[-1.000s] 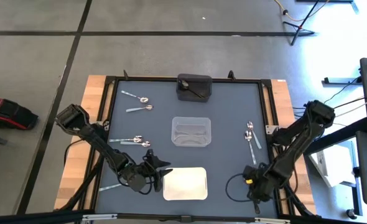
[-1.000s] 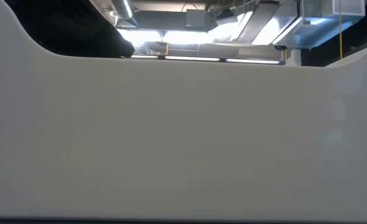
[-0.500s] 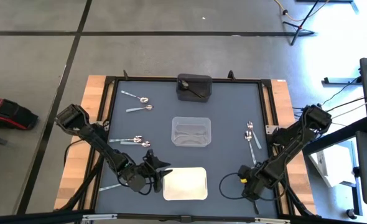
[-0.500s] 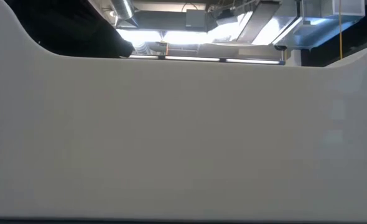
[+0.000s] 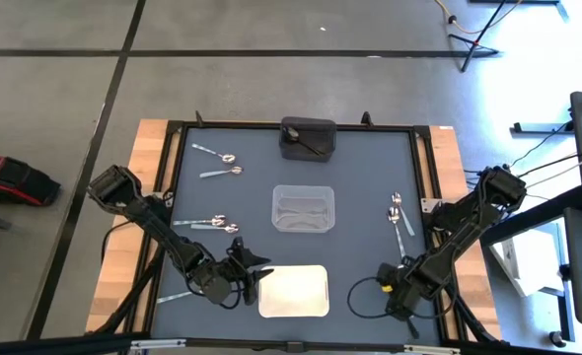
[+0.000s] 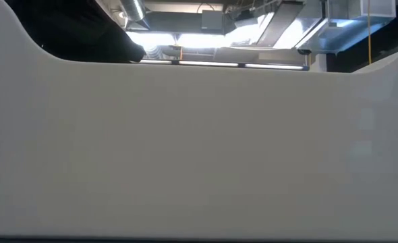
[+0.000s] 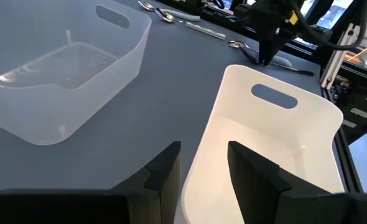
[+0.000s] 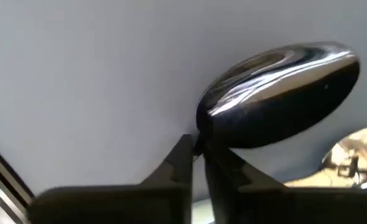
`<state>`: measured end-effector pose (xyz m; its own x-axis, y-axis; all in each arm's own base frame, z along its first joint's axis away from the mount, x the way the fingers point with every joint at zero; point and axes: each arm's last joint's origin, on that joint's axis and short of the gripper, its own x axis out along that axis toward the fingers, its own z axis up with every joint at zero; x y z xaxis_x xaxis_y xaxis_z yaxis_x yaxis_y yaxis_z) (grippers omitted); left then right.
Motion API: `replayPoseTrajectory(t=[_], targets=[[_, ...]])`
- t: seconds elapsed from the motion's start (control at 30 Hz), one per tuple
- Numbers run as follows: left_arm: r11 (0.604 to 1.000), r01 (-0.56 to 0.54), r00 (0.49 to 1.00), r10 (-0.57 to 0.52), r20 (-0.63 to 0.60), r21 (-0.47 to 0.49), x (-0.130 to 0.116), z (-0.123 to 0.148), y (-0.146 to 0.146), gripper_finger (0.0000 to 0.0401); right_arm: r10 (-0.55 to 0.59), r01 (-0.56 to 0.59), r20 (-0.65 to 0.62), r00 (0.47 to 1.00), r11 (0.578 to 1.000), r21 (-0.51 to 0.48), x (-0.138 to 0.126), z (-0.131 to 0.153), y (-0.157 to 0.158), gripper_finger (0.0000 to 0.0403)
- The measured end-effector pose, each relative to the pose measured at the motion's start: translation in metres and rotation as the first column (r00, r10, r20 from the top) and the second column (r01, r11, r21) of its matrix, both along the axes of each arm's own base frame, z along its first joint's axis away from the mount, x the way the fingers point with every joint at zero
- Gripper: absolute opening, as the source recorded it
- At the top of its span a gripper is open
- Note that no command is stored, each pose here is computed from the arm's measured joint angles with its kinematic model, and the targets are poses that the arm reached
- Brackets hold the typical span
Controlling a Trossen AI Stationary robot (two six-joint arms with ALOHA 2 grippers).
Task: Sort silverware by color (type)
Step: Put the black spoon into the black bin
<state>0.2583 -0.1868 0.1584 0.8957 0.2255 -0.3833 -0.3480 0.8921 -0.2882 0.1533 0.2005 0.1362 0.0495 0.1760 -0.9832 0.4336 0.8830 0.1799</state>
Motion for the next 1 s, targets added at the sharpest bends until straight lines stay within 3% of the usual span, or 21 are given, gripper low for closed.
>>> replayPoseTrajectory(t=[0.1, 0.3, 0.6, 1.0], targets=[[1.000, 0.000, 1.000, 0.000, 0.000, 0.000, 0.000, 0.000, 0.000, 0.0126, 0.063, -0.063, 0.022, 0.998, 0.998, -0.009, 0.001, 0.000, 0.000, 0.0005], [1.000, 0.000, 1.000, 0.000, 0.000, 0.000, 0.000, 0.000, 0.000, 0.0126, 0.147, -0.147, 0.042, 0.988, 0.989, -0.016, 0.005, 0.002, 0.000, 0.0009], [0.997, 0.063, 0.998, -0.064, -0.022, -0.039, 0.000, 0.000, -0.002, 0.0126, 0.231, -0.210, 0.231, 0.945, 0.971, -0.110, 0.024, 0.039, 0.004, 0.0002], [0.997, 0.071, 0.997, -0.071, -0.025, -0.020, 0.000, 0.000, -0.002, 0.0126, 0.292, -0.213, 0.411, 0.863, 0.950, -0.229, 0.048, 0.082, -0.046, 0.0000]])
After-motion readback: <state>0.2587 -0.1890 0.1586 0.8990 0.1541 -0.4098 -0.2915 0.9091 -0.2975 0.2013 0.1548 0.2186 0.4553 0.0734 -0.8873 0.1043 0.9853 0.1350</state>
